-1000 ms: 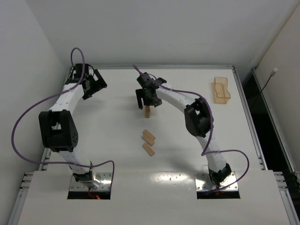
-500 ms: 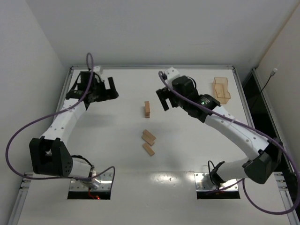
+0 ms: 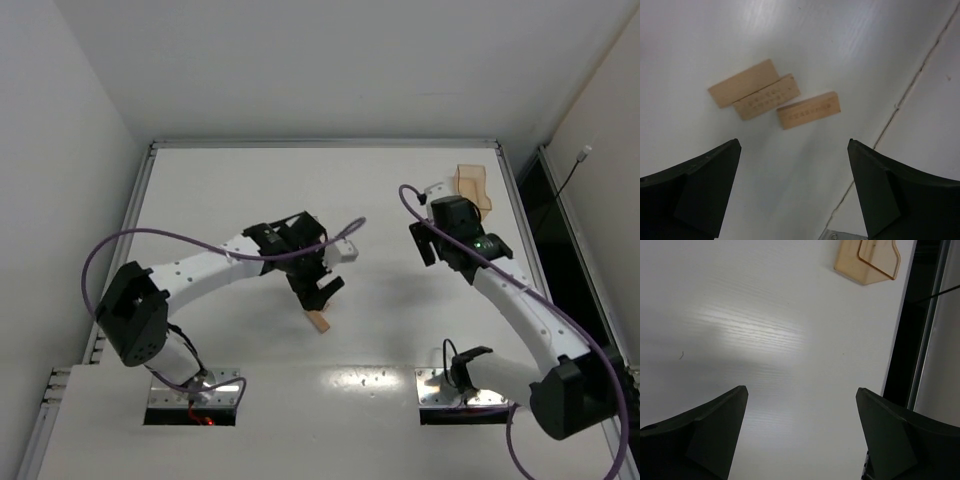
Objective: Build the wood block tower
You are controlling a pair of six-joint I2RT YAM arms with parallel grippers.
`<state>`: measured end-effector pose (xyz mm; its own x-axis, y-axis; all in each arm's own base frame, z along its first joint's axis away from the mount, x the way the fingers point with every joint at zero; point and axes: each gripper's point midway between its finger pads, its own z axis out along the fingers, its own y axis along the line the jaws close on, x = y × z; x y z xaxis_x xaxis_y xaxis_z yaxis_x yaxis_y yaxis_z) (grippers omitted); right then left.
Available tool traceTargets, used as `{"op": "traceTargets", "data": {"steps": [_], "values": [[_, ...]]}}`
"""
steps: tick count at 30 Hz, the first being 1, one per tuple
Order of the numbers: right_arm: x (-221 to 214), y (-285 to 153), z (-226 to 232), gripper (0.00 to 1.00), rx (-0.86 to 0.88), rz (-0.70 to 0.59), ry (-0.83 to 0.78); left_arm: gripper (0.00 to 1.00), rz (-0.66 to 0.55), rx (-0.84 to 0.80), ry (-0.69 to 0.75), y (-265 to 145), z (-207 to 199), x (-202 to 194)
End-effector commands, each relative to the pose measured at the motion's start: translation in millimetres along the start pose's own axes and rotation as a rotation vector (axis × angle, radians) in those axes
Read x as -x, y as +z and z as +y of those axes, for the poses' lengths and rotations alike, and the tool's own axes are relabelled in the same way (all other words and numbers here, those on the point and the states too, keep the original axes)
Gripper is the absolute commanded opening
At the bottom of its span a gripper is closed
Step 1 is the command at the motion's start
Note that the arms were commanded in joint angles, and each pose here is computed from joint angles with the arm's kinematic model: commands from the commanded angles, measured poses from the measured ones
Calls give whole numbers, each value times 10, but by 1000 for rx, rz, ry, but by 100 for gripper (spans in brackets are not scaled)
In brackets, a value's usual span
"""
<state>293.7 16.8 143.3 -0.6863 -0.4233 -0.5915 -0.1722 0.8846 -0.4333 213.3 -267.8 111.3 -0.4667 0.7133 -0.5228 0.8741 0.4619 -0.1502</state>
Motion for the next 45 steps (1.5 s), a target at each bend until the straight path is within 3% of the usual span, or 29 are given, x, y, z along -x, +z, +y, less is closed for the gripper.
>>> {"op": "traceTargets", "data": {"steps": [1, 9, 13, 16, 19, 27, 38, 45], "values": [[-47, -61, -106, 87, 11, -8, 3, 83, 70, 12, 210, 51, -129, -177], [-61, -15, -254, 87, 18, 33, 56, 79, 126, 4, 578, 275, -186, -461], [-42, 43, -265, 86, 43, 53, 72, 81, 183, 19, 535, 439, -178, -505], [-50, 58, -262, 86, 55, 64, 75, 81, 129, -29, 495, 483, -330, -343], [-57, 69, -252, 86, 70, 74, 79, 81, 70, -38, 573, 526, -465, -319], [-118, 128, -273, 86, 80, 109, 94, 73, 56, -185, 789, 499, -648, -418], [-117, 152, -331, 84, 99, 133, 110, 71, 82, -220, 1027, 550, -493, -492], [-118, 179, -361, 83, 107, 145, 125, 61, 106, -250, 1074, 692, -354, -540]]}}
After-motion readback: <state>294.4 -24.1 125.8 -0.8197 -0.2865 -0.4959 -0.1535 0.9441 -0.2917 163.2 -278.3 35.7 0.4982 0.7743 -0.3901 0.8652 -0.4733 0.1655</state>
